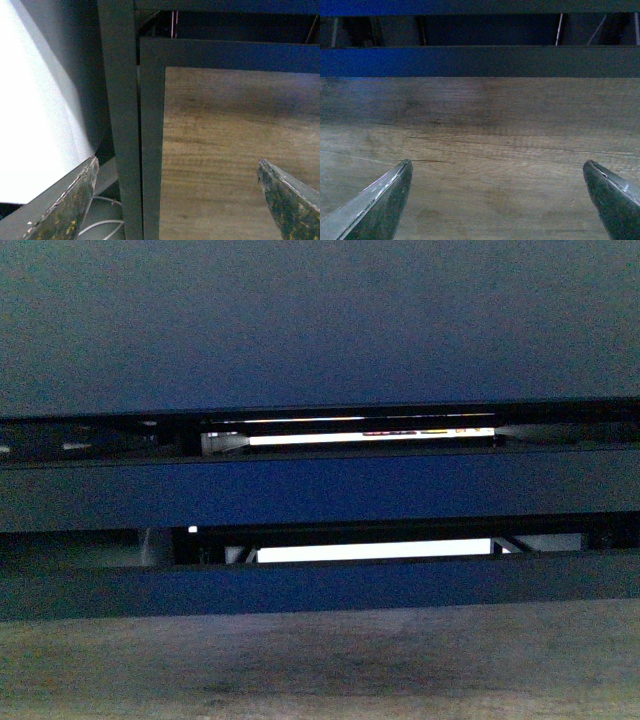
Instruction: Pick lemon from shelf
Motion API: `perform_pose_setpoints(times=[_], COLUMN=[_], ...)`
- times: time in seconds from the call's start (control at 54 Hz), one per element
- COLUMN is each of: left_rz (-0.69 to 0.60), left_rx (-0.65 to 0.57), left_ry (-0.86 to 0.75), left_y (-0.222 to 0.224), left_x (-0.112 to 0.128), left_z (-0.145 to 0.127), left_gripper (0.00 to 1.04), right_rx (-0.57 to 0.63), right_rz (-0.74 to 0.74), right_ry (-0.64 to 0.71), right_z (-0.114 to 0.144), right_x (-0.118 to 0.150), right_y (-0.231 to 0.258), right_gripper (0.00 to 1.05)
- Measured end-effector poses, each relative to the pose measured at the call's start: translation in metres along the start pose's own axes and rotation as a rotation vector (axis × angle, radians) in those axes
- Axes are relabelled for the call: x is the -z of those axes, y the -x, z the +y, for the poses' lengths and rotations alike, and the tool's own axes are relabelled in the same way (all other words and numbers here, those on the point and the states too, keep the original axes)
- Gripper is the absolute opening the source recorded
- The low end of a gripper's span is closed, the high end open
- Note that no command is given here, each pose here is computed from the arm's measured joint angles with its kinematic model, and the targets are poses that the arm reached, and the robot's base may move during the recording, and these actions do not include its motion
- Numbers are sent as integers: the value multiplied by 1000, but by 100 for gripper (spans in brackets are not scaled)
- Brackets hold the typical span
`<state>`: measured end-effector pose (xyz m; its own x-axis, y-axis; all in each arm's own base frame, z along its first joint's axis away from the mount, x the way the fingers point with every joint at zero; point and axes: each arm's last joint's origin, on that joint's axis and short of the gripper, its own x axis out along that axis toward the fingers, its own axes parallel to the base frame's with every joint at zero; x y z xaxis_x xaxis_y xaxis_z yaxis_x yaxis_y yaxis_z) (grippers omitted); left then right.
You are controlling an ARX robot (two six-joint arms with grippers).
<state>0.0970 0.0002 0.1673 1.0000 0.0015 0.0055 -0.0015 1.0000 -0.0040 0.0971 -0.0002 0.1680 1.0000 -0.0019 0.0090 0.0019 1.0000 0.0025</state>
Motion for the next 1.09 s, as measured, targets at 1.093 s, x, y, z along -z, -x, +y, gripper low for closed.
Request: perform_pose_setpoints(times=[1.093], left_rz=[-1], left_rx=[0], left_ry=[1], left_y=[0], left_x=[0], left_z=[0], left_gripper=[97], right_rx=[-1], right_rz=[0], right_ry=[0], right_z=[0], right_x=[0], right_y=[0], right_gripper=[102])
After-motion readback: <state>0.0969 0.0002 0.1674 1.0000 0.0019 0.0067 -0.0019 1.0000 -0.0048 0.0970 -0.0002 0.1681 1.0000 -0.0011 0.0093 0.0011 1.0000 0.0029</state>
